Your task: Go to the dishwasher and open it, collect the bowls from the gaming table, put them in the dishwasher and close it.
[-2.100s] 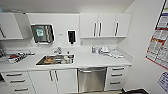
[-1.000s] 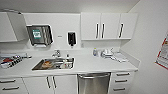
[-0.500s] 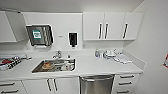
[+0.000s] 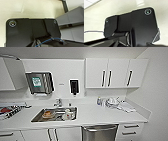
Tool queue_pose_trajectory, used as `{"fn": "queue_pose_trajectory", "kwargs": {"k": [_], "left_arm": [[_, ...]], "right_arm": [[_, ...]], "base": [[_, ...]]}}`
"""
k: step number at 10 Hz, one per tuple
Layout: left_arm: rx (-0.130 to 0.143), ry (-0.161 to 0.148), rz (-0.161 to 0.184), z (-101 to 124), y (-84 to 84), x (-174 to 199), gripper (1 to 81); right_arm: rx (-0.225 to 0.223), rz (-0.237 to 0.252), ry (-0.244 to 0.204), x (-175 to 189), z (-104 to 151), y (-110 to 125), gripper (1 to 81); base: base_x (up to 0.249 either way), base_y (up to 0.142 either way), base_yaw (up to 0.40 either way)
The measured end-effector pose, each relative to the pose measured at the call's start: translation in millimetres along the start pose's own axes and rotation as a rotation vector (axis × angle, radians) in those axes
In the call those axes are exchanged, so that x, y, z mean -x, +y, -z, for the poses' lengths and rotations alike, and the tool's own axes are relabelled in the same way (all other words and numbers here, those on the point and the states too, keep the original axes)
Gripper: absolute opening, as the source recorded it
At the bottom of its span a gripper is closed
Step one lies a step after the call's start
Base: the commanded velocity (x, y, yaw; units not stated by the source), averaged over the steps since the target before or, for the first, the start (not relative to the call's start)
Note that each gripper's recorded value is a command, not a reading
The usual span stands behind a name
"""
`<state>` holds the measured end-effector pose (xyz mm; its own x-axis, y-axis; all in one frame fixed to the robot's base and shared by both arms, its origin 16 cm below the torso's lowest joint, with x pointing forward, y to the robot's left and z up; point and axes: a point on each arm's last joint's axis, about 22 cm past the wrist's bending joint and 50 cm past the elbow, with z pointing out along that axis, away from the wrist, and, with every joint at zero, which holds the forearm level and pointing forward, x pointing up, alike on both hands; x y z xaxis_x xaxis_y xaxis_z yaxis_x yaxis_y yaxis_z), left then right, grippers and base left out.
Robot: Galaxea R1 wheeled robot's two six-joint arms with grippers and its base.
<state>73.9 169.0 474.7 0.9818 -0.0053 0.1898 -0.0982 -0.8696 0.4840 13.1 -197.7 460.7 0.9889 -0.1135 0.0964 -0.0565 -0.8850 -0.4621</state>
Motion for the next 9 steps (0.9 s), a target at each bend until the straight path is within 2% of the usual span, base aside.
{"fn": "queue_pose_trajectory", "kwargs": {"k": [9], "left_arm": [[0.002,-0.001,0.0,-1.0,1.8,0.5,81.1]], "right_arm": [[-0.008,0.0,-0.002,0.9,-2.6,-5.9,81.1]], "base": [[0.132,0.0,0.0]]}}
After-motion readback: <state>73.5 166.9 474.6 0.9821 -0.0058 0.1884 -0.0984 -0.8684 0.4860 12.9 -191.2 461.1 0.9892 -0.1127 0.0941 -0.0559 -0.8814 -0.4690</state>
